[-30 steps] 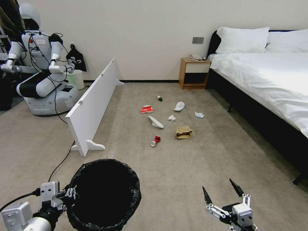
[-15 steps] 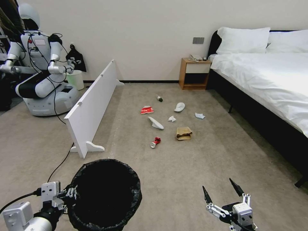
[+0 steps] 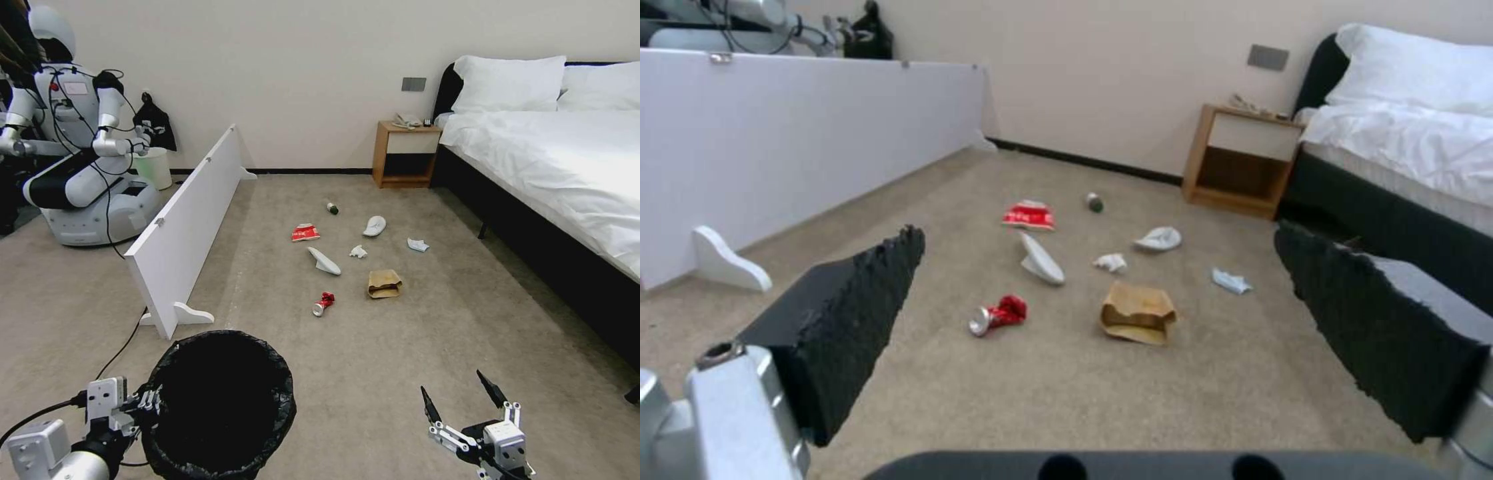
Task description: Pick up the trash bin, then pick up the garbage from the floor and place it into the trash bin.
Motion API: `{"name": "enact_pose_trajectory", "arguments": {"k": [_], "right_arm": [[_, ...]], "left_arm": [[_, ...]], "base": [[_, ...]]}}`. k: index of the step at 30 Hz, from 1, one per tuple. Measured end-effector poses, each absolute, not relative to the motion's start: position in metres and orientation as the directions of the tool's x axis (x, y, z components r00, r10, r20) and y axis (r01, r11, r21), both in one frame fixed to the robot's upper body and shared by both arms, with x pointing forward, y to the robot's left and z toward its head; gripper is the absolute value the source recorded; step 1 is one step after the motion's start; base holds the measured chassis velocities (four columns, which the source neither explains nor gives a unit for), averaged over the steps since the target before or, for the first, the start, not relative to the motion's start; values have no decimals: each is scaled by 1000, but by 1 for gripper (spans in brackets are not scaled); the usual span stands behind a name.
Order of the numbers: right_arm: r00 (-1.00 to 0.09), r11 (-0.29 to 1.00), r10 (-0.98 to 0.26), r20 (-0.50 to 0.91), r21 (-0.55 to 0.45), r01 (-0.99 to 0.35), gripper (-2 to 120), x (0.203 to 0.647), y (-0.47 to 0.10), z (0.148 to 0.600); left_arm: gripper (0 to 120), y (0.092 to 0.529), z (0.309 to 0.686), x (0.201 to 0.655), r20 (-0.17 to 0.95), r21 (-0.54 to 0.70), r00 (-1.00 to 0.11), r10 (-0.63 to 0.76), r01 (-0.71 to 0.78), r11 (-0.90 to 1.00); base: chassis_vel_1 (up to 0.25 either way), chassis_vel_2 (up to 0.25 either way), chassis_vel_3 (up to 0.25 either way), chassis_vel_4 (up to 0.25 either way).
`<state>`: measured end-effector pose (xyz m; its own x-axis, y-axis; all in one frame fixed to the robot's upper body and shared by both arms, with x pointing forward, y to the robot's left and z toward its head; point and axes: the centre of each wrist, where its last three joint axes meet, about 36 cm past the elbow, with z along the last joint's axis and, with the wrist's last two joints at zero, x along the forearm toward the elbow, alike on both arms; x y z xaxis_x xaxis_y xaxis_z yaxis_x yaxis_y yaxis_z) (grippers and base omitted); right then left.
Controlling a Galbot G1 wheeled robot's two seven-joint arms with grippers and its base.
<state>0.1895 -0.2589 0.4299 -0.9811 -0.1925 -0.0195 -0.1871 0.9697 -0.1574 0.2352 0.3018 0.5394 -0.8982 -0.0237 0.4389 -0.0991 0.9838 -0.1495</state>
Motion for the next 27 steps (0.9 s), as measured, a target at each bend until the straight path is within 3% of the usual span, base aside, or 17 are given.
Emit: {"name": "enact_pose_trajectory", "arguments": {"k": [27], "right_arm": [[-979, 968, -201, -24, -156, -195, 100, 189, -260, 430]], "left_arm": [[5, 301, 538, 235, 440, -152, -898, -21, -98, 984]], "base": [[-89, 83, 83, -82]]}}
